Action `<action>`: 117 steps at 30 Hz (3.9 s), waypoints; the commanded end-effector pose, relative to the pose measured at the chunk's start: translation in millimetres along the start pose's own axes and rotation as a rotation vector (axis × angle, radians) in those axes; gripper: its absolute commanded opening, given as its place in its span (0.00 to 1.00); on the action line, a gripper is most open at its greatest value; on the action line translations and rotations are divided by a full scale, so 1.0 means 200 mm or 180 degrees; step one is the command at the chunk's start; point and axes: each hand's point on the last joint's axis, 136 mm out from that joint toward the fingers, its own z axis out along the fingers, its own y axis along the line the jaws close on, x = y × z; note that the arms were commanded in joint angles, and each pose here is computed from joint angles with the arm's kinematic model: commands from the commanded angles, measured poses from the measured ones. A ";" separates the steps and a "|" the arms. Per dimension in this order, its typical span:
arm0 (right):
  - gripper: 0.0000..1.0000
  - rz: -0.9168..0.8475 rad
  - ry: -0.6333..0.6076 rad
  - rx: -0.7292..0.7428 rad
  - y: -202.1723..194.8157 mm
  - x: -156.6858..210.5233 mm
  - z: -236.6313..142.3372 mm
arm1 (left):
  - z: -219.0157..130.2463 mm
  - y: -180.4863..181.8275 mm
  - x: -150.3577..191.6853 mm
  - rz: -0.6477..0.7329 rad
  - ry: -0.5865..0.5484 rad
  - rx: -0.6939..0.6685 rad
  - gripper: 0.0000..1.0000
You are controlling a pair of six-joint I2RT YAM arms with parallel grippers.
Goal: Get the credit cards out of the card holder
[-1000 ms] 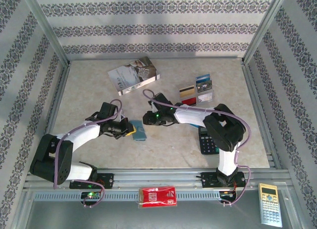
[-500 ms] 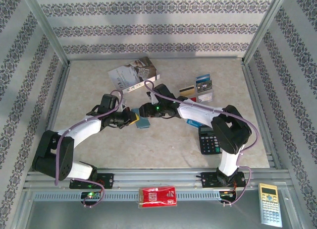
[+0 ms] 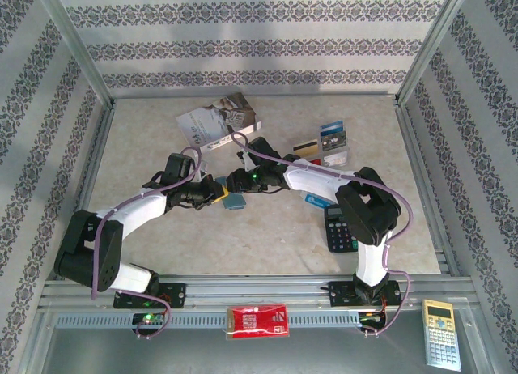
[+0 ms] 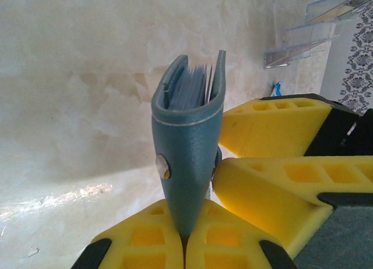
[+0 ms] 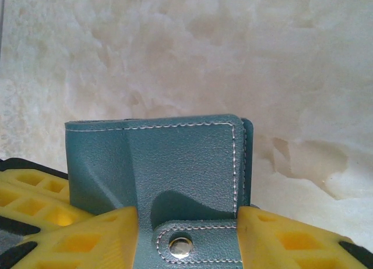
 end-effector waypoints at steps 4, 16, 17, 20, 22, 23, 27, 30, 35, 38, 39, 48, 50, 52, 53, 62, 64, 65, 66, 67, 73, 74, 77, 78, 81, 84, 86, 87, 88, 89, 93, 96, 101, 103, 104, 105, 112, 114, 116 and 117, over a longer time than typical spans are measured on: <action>0.45 0.0006 0.0151 0.0205 -0.06 0.08 0.03 | -0.02 -0.07 -0.10 0.0110 -0.0189 0.0111 0.00; 0.32 -0.0046 0.0034 0.1097 -0.31 0.08 -0.05 | 0.00 -0.04 -0.10 0.0074 -0.0204 0.0070 0.00; 0.31 -0.0046 0.0008 0.1188 -0.33 0.07 -0.07 | 0.00 -0.04 -0.09 0.0073 -0.0190 0.0060 0.00; 0.28 -0.0032 -0.0098 0.1431 -0.39 0.05 -0.11 | 0.00 -0.03 -0.09 0.0079 -0.0173 0.0028 0.00; 0.27 -0.0013 -0.0180 0.1547 -0.42 0.03 -0.15 | 0.00 -0.02 -0.09 0.0088 -0.0174 0.0011 0.00; 0.26 -0.0002 -0.0222 0.1594 -0.43 0.03 -0.17 | 0.00 -0.01 -0.09 0.0085 -0.0175 -0.0004 0.00; 0.26 0.0019 -0.0330 0.1397 -0.38 -0.01 -0.19 | 0.01 0.00 -0.08 0.0083 -0.0151 -0.0040 0.00; 0.28 0.0005 -0.0341 0.0795 -0.25 -0.04 -0.16 | 0.01 0.01 -0.07 0.0074 -0.0128 -0.0059 0.00; 0.31 0.0128 -0.0288 -0.0025 -0.10 -0.06 -0.13 | 0.02 0.01 -0.08 0.0080 -0.0107 -0.0058 0.00; 0.37 0.0072 -0.0273 -0.0144 -0.07 -0.05 -0.12 | 0.02 0.01 -0.07 0.0073 -0.0092 -0.0050 0.00; 0.38 0.0050 -0.0256 -0.0148 -0.06 -0.05 -0.12 | 0.02 0.01 -0.07 0.0074 -0.0085 -0.0048 0.00; 0.37 0.0030 0.0043 0.0227 -0.15 0.03 0.00 | 0.03 0.03 -0.06 0.0054 -0.0053 -0.0068 0.00; 0.36 0.0037 0.0087 0.0231 -0.15 0.04 0.02 | 0.04 0.04 -0.06 0.0045 -0.0041 -0.0085 0.00; 0.35 0.0035 0.0132 0.0236 -0.15 0.05 0.04 | 0.04 0.05 -0.05 0.0033 -0.0035 -0.0095 0.00; 0.34 0.0024 0.0151 0.0257 -0.15 0.06 0.05 | 0.04 0.06 -0.05 0.0035 -0.0029 -0.0104 0.00; 0.23 0.0093 0.0154 0.0625 -0.25 0.08 0.08 | 0.04 0.11 -0.03 0.0053 -0.0003 -0.0245 0.00; 0.22 0.0147 0.0147 0.0669 -0.27 0.08 0.09 | 0.04 0.13 -0.03 0.0083 -0.0016 -0.0322 0.00; 0.22 0.0159 0.0158 0.0673 -0.27 0.09 0.10 | 0.04 0.14 -0.03 0.0090 -0.0015 -0.0355 0.00; 0.22 0.0165 0.0160 0.0667 -0.27 0.09 0.10 | 0.04 0.14 -0.03 0.0095 -0.0012 -0.0356 0.00; 0.22 0.0162 0.0165 0.0652 -0.27 0.09 0.11 | 0.04 0.14 -0.03 0.0095 -0.0011 -0.0352 0.00; 0.22 0.0137 0.0228 0.0418 -0.20 0.09 0.15 | 0.06 0.16 -0.02 0.0084 0.0011 -0.0344 0.00; 0.22 0.0150 0.0233 0.0416 -0.20 0.09 0.16 | 0.06 0.16 -0.02 0.0080 0.0012 -0.0353 0.00; 0.21 0.0148 0.0218 0.0408 -0.20 0.08 0.17 | 0.06 0.17 -0.02 0.0078 0.0017 -0.0373 0.00; 0.21 0.0151 0.0210 0.0403 -0.20 0.08 0.18 | 0.06 0.18 -0.02 0.0074 0.0024 -0.0387 0.00; 0.19 0.0140 0.0198 0.0382 -0.20 0.08 0.18 | 0.06 0.19 -0.02 0.0078 0.0021 -0.0417 0.00; 0.14 0.0092 0.0140 0.0389 -0.19 0.06 0.16 | 0.05 0.19 -0.02 0.0087 -0.0007 -0.0445 0.00; 0.08 0.0027 0.0078 0.0412 -0.19 0.04 0.14 | 0.04 0.20 -0.02 0.0071 -0.0022 -0.0493 0.04; 0.06 -0.0017 0.0049 0.0426 -0.19 0.04 0.13 | 0.03 0.22 -0.02 0.0038 -0.0042 -0.0555 0.10; 0.06 -0.0041 0.0024 0.0438 -0.18 0.03 0.12 | 0.02 0.24 -0.01 0.0025 -0.0051 -0.0600 0.16; 0.05 -0.0075 -0.0007 0.0446 -0.18 0.02 0.10 | 0.01 0.25 -0.01 0.0011 -0.0057 -0.0639 0.23; 0.04 -0.0228 -0.0121 0.0522 -0.18 0.03 -0.01 | -0.06 0.25 -0.02 0.0037 -0.0148 -0.0751 0.51; 0.04 -0.0361 -0.0156 0.0609 -0.19 0.07 -0.10 | -0.12 0.25 -0.03 0.0089 -0.0265 -0.0834 0.65; 0.04 -0.0533 -0.0163 0.0716 -0.22 0.15 -0.23 | -0.22 0.25 -0.06 0.0167 -0.0448 -0.0955 0.93; 0.03 -0.0565 -0.0163 0.0776 -0.22 0.16 -0.27 | -0.25 0.25 -0.07 0.0195 -0.0511 -0.0973 0.99; 0.03 -0.0541 -0.0182 0.0793 -0.22 0.15 -0.28 | -0.27 0.24 -0.08 0.0208 -0.0547 -0.0971 0.99; 0.03 -0.0507 -0.0184 0.0782 -0.20 0.15 -0.29 | -0.29 0.23 -0.09 0.0228 -0.0583 -0.0971 0.99; 0.03 -0.0377 -0.0306 0.0637 0.03 0.07 -0.27 | -0.45 0.25 -0.19 0.0216 -0.1023 -0.1054 1.00; 0.04 -0.0285 -0.0304 0.0752 0.05 0.06 -0.25 | -0.49 0.27 -0.20 0.0164 -0.1126 -0.1059 1.00; 0.04 -0.0171 -0.0233 0.0880 0.06 0.06 -0.21 | -0.52 0.29 -0.20 0.0136 -0.1173 -0.1078 1.00; 0.04 -0.0179 -0.0208 0.0890 0.08 0.06 -0.19 | -0.54 0.31 -0.19 0.0120 -0.1191 -0.1097 1.00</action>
